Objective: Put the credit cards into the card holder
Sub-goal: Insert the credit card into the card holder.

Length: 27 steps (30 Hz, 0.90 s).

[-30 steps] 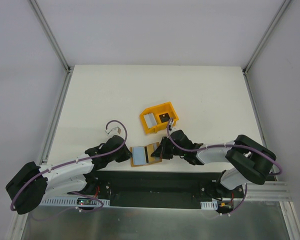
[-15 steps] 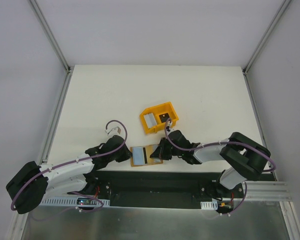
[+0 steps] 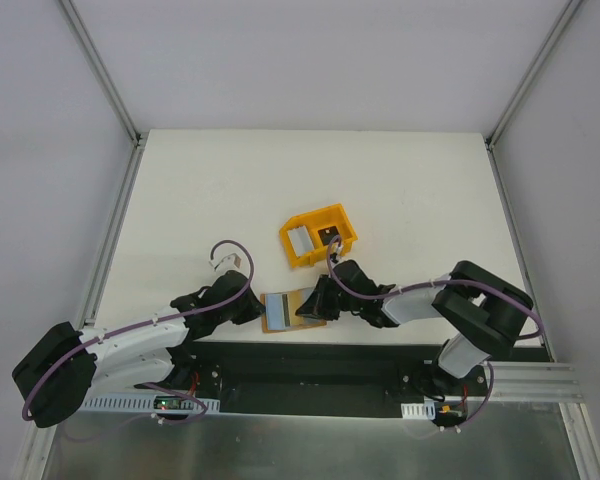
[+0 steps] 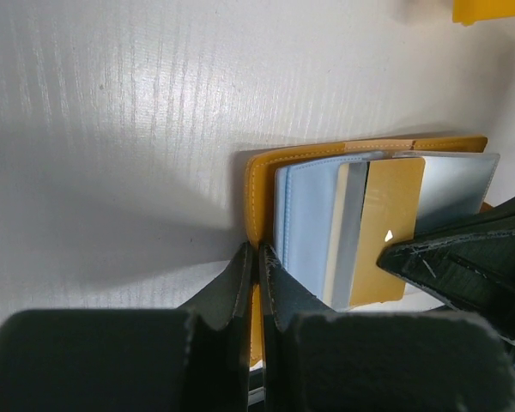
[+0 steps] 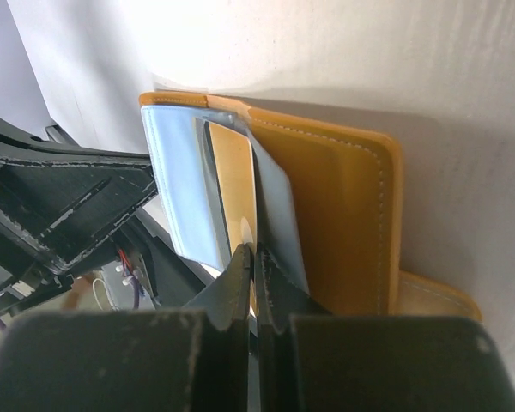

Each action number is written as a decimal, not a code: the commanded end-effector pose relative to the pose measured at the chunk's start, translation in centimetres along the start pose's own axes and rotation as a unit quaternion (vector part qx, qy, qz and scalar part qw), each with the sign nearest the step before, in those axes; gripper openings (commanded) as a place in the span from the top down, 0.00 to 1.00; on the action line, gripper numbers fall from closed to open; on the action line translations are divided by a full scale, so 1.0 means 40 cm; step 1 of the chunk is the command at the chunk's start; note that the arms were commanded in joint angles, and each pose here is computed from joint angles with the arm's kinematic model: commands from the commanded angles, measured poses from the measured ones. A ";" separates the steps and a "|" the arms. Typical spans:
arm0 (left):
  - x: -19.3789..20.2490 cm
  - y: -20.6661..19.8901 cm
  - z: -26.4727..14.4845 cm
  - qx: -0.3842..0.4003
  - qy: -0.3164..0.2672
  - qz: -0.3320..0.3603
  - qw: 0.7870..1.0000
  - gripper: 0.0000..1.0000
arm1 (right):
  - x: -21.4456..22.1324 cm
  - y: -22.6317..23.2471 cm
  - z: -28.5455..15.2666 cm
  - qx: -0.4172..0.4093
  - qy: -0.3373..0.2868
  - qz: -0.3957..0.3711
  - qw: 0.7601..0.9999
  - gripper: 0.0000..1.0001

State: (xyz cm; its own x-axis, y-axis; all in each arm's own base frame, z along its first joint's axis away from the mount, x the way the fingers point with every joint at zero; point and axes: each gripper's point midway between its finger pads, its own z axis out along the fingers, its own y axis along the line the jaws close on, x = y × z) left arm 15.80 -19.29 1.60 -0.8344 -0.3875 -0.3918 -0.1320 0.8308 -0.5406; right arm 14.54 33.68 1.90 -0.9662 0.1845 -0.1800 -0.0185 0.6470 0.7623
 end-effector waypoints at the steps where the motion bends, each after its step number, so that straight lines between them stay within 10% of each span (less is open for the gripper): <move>1: 0.026 0.026 0.003 -0.013 0.014 -0.022 1.000 1.00 | 0.015 -0.015 0.024 0.025 -0.001 0.023 0.999 1.00; 9: 0.018 0.048 -0.001 -0.012 -0.012 -0.061 0.998 1.00 | 0.026 -0.003 0.028 0.031 -0.001 -0.007 0.999 0.98; 17: 0.022 0.049 -0.006 -0.002 -0.011 -0.051 0.999 1.00 | -0.028 -0.057 -0.024 0.101 -0.032 -0.074 0.992 0.69; 27: 0.014 0.030 -0.003 -0.006 -0.004 -0.026 1.000 1.00 | 0.005 0.003 0.031 0.075 0.032 -0.104 0.991 0.67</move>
State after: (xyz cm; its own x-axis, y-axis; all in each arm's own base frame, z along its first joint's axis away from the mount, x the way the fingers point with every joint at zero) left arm 15.48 -18.96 1.51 -0.8018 -0.4810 -0.3545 -0.1950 0.7714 -0.6057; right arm 15.39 34.65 2.43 -0.9527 0.0786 -0.2936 -0.1403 0.7431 0.6543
